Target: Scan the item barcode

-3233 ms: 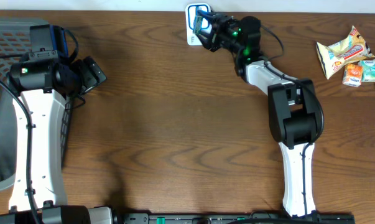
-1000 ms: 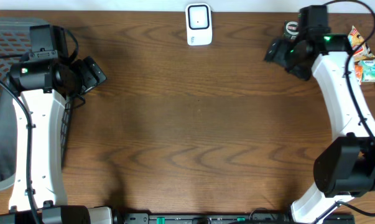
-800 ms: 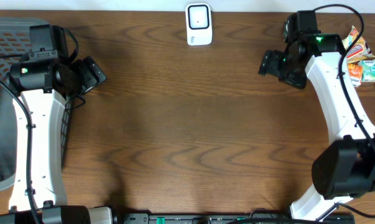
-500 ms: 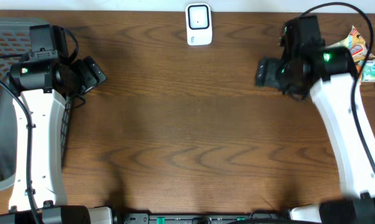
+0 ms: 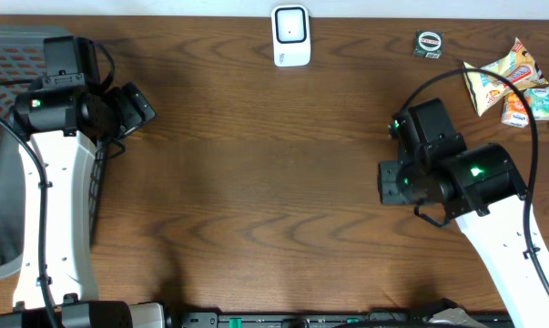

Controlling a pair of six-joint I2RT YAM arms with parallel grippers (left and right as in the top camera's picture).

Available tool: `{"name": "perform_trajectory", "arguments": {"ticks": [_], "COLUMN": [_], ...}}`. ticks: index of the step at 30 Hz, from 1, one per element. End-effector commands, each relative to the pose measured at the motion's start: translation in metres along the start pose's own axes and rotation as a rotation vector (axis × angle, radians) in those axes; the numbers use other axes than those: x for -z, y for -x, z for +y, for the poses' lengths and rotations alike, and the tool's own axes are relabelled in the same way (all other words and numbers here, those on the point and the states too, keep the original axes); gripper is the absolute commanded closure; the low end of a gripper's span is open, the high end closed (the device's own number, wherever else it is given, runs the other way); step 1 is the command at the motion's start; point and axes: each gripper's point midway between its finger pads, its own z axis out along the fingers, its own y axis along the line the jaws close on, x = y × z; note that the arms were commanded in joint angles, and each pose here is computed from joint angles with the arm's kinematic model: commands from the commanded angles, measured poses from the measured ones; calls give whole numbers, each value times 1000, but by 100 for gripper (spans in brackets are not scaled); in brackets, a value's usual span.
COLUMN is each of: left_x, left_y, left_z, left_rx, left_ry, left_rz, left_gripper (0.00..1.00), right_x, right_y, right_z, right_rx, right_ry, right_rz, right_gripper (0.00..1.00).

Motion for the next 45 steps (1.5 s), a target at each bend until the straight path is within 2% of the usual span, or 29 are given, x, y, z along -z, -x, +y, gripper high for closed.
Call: {"name": "perform_trajectory", "arguments": {"ticks": [1,18,19,20,21,45], "left_x": [2,2,2,2,2,2], "left_y": [2,2,2,2,2,2], "left_z": [1,1,1,1,1,1], "left_rx": [11,11,11,11,11,11], "left_ry": [3,3,3,3,3,3], "left_rz": [-7,-7,-7,-7,-7,-7], "left_gripper": [2,2,2,2,2,2], "right_x": [0,0,0,0,0,-7], "right_y": [-9,-10,-12,-12,-12,-12], "right_z": [-4,-3,-3,-3,-3,-13], "right_rx": [33,18,18,18,19,13], "right_ry": [-23,-13,-15,-15,-16,-74], "right_rz": [22,30,35,38,36,31], "right_gripper": [99,98,75,6,1,1]}}
